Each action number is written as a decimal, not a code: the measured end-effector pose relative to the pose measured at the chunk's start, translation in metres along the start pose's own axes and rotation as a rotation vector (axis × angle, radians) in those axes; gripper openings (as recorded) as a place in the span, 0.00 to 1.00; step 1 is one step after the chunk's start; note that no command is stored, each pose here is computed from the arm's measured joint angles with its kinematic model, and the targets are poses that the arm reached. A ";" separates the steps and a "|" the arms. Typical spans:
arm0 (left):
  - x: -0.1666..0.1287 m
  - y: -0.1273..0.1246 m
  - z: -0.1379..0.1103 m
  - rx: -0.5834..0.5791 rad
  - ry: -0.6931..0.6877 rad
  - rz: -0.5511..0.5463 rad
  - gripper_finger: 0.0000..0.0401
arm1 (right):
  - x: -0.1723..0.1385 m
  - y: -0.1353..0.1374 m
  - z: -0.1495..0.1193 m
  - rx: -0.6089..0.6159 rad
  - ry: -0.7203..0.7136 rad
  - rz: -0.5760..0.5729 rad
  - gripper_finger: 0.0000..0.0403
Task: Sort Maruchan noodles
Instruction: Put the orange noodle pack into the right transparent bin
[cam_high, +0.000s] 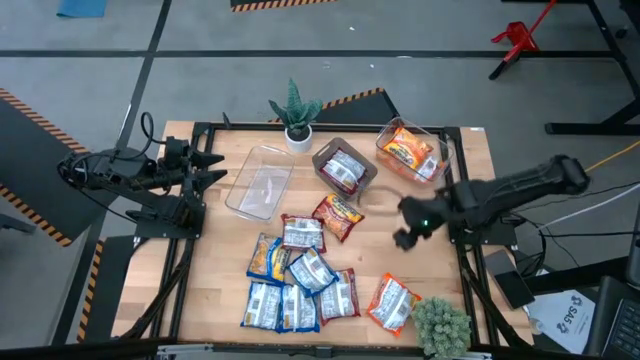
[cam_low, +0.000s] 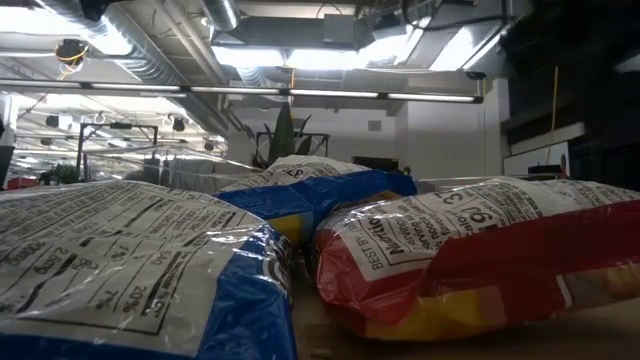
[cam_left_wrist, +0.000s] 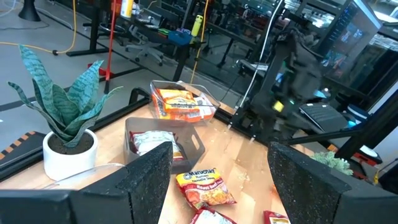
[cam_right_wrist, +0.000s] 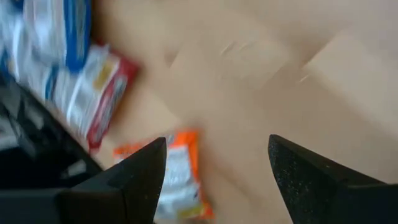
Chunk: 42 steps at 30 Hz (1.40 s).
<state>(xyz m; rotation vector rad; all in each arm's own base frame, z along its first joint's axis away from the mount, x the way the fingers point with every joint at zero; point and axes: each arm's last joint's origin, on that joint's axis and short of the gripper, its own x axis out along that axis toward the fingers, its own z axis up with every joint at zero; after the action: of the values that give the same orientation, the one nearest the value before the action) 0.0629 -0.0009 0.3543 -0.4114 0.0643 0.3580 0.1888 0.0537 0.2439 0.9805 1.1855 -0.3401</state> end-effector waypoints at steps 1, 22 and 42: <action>0.000 0.000 0.000 0.000 0.000 -0.001 0.64 | 0.006 0.005 -0.005 -0.018 0.016 0.004 0.66; 0.000 0.000 0.000 -0.008 0.002 -0.004 0.64 | 0.102 0.034 -0.037 -0.127 0.295 -0.091 0.92; 0.000 0.000 0.000 -0.008 0.002 -0.003 0.64 | 0.143 0.035 -0.044 -0.227 0.435 -0.072 0.76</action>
<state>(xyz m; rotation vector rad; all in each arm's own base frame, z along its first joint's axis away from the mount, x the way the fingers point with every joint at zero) 0.0628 -0.0009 0.3542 -0.4198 0.0642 0.3552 0.2409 0.1444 0.1312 0.8349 1.6179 -0.0431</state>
